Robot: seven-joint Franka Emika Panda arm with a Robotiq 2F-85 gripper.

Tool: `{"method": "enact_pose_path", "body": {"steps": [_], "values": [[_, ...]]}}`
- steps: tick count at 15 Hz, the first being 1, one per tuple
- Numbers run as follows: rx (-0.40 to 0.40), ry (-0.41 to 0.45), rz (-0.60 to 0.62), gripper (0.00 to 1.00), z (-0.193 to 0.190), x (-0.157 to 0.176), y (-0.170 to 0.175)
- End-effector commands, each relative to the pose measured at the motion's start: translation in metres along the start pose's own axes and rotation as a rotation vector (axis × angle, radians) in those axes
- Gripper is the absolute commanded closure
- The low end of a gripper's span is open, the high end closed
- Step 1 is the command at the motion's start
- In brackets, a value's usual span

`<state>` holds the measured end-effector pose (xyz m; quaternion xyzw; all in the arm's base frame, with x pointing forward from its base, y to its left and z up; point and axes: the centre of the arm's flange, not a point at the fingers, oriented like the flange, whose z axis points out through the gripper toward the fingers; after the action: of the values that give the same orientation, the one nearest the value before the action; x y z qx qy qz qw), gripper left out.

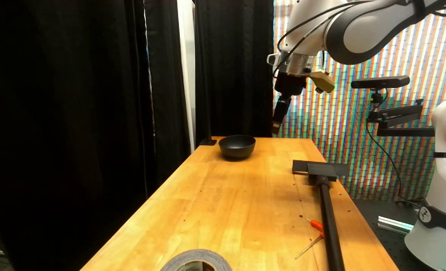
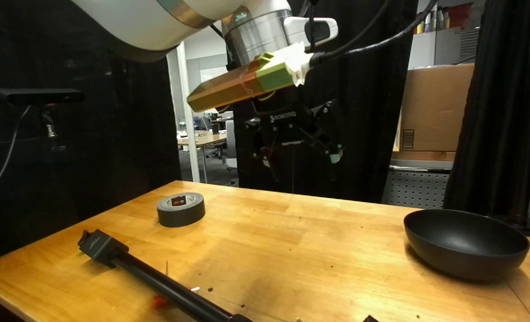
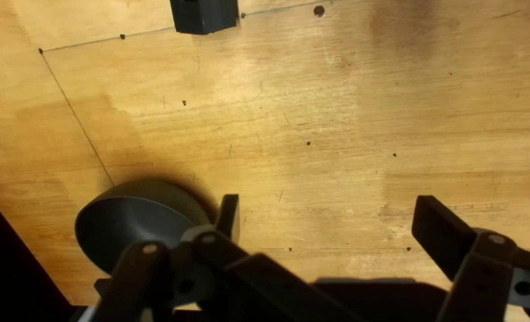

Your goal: Move the bowl to the left

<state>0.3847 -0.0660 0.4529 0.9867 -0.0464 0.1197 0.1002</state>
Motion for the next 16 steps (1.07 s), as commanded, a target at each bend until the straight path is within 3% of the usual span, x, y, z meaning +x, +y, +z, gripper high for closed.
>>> {"method": "enact_pose_path", "body": {"steps": [1,16], "values": [[0.014,0.039,-0.040,0.00,0.001,0.030,0.023],[0.065,0.007,-0.040,0.00,0.029,0.082,0.077]]}}
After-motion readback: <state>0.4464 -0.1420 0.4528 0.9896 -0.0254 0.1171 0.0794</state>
